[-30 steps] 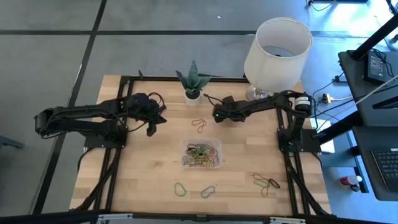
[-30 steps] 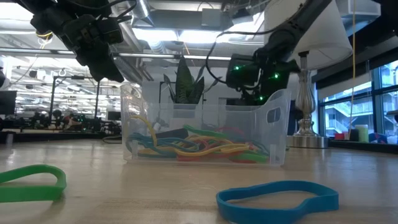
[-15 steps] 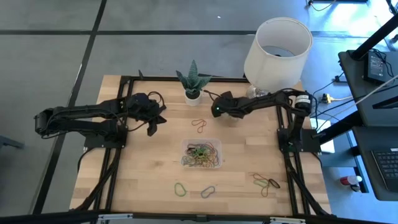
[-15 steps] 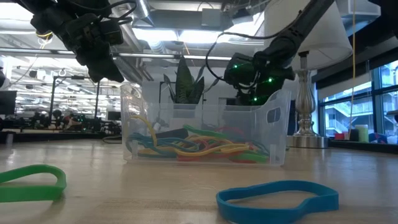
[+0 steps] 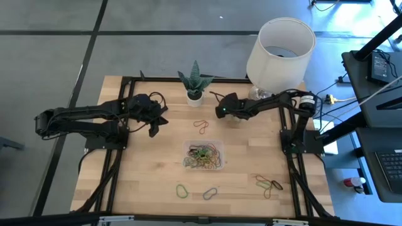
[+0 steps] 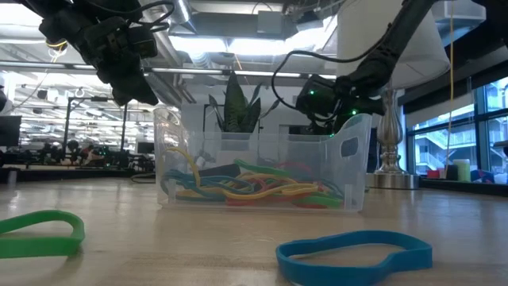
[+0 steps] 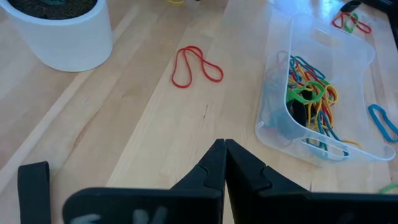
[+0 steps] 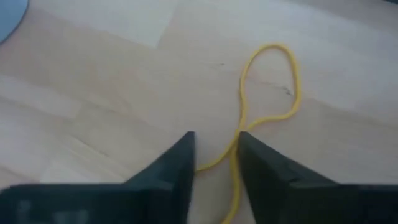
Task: Pick and place rubber bands into bin
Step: Put the yellow rubber band into the transparent bin
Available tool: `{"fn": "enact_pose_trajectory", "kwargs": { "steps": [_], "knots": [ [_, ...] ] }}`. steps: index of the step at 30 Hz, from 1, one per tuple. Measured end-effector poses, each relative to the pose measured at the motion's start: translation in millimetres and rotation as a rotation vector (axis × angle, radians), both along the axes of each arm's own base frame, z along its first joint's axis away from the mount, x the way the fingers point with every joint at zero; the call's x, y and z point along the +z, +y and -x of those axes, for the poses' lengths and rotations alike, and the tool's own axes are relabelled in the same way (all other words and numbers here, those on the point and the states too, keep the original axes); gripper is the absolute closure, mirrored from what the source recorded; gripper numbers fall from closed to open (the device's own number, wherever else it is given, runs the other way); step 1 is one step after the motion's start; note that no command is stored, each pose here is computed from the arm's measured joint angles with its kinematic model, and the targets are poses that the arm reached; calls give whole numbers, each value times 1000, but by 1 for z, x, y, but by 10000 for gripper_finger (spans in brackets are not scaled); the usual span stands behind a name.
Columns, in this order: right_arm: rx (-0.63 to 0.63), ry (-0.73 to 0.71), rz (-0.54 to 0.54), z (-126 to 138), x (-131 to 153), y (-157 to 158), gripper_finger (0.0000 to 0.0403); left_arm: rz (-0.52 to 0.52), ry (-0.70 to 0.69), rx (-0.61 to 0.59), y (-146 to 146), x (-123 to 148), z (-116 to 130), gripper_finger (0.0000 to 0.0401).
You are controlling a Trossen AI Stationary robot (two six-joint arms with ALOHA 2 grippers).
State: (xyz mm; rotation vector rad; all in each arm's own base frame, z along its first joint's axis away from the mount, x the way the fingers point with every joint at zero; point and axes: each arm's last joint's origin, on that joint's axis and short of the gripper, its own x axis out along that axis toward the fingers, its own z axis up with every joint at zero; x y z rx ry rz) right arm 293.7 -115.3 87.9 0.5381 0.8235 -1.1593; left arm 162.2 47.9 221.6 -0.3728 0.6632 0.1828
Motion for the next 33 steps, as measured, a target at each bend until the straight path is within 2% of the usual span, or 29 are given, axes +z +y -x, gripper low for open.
{"fn": "enact_pose_trajectory", "kwargs": {
  "steps": [5, 7, 11, 16, 19, 25, 33],
  "knots": [
    [38, 41, 12, -1, 0, 6, 374, 0, 0, 0, 0, 0, 0, 399],
    [62, 63, 23, -1, -1, 8, 393, -1, 0, 0, 0, 0, 0, 399],
    [105, 67, 17, -2, 5, 16, 392, 19, -1, 15, 0, 0, 0, 399],
    [219, 82, 11, 2, 33, 36, 399, 36, 11, 26, 0, -1, 1, 399],
    [239, -21, 76, -1, 64, 44, 400, 37, 16, 25, 0, -1, 1, 399],
    [314, -124, 137, 5, 102, 67, 401, 19, 14, 10, 0, -1, 1, 399],
    [365, -228, 165, 9, 123, 101, 402, -62, 18, -52, 0, -1, 1, 399]
  ]
}}
